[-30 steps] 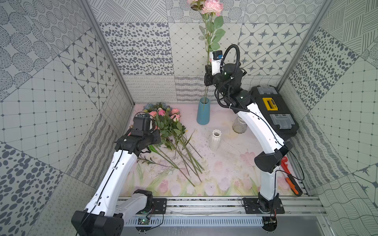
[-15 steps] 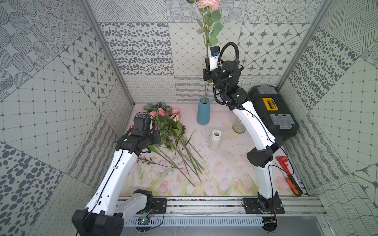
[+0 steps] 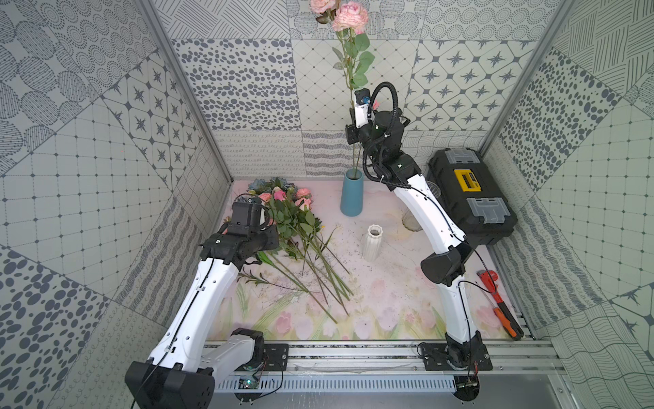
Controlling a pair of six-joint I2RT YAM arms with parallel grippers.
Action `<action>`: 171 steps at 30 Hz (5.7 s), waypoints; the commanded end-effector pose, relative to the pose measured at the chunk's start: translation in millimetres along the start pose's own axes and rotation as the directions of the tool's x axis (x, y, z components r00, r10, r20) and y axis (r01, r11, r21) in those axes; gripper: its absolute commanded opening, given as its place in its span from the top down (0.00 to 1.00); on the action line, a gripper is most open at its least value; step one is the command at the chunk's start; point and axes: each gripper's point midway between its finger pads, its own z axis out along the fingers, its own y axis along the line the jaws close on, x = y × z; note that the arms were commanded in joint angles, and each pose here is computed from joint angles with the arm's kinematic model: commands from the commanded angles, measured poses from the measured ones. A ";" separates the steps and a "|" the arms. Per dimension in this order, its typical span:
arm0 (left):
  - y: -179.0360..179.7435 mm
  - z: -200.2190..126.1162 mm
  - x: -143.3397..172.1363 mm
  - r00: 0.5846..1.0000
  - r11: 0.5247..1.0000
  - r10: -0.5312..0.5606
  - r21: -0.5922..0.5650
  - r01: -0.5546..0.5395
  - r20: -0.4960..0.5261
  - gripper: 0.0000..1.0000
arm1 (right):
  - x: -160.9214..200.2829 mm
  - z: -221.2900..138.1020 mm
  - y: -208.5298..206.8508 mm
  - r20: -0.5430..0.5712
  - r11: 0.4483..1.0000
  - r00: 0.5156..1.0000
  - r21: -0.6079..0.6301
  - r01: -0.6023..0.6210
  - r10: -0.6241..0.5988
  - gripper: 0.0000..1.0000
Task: Place the pink flowers into the vase
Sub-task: Place the flower in the vase, then pick up the flower at the center of the board.
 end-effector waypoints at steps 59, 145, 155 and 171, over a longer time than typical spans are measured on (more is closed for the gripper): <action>4.0 0.1 -9.1 0.999 1.000 0.002 -0.023 -0.002 0.033 0.38 | 174.2 -15.7 16.7 -0.337 0.995 0.941 -0.073 -0.064 0.036 0.57; -60.6 183.9 89.2 0.684 0.699 -0.683 0.042 0.714 -0.257 0.76 | 170.4 -243.2 40.3 -0.668 0.890 0.683 -0.067 -0.451 0.296 0.39; -57.3 188.8 95.5 0.683 0.704 -0.686 0.013 0.711 -0.251 0.82 | 170.6 -243.1 41.3 -0.667 0.887 0.682 -0.070 -0.457 0.299 0.39; -45.5 190.8 99.4 0.705 0.727 -0.676 -0.034 0.686 -0.215 0.89 | 166.9 -244.0 41.4 -0.662 0.882 0.685 -0.075 -0.466 0.305 0.39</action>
